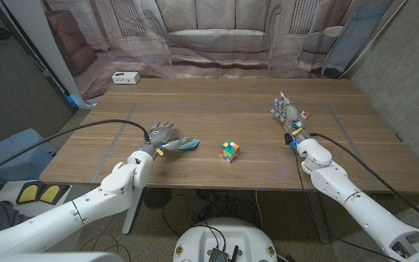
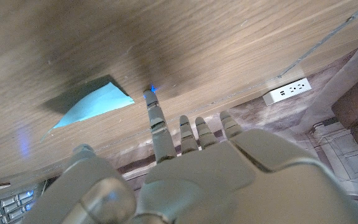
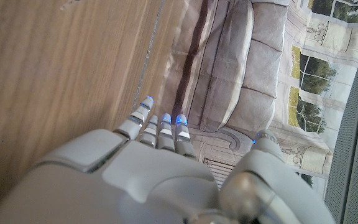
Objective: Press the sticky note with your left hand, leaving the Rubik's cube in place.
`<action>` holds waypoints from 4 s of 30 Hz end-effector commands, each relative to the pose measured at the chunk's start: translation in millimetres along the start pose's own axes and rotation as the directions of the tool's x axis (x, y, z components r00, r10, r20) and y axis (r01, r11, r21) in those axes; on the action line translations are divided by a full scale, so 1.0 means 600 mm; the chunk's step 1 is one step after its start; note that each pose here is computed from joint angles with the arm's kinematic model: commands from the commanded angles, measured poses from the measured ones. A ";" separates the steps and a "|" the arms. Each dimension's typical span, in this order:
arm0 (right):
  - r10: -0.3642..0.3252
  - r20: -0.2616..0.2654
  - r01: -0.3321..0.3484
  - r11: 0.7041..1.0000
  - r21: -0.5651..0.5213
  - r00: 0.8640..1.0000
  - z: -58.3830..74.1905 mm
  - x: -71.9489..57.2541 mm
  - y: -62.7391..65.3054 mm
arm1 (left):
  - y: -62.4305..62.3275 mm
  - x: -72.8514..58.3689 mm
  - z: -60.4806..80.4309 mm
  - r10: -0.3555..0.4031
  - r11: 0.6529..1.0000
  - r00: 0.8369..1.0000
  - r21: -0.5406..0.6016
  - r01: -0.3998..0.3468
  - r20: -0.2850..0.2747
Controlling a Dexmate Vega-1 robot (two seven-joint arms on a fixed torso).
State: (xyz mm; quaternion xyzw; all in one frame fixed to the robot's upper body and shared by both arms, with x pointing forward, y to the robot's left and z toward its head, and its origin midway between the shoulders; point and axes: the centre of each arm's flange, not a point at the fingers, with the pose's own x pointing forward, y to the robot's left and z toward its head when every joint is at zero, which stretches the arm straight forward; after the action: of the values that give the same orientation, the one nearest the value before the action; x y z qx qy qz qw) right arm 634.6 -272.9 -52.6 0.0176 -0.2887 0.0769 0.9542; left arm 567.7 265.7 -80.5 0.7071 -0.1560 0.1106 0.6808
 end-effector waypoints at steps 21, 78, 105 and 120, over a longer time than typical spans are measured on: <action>-0.011 0.005 0.011 1.000 0.002 1.000 -0.002 -0.004 -0.006 | 0.023 -0.006 -0.002 0.076 0.997 0.997 -0.031 -0.076 0.005; -0.005 0.073 0.005 1.000 -0.002 0.997 0.019 -0.015 -0.008 | 0.084 -0.014 -0.014 0.249 0.812 0.967 -0.558 -0.173 0.062; 0.008 0.113 -0.006 1.000 -0.019 0.994 0.029 -0.017 0.003 | 0.086 0.011 -0.029 0.278 0.621 0.952 -0.780 -0.076 0.129; 0.018 0.134 -0.014 0.999 -0.029 0.991 0.034 -0.019 0.008 | 0.093 0.024 -0.029 0.297 0.554 0.946 -0.830 -0.060 0.130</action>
State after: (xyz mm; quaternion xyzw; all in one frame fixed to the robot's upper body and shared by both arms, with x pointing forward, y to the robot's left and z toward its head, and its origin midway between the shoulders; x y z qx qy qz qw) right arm 615.2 -273.7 -43.1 0.0127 -0.3462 0.0759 0.9350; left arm 555.7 279.4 -26.9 0.3394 -0.3392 0.0226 0.8771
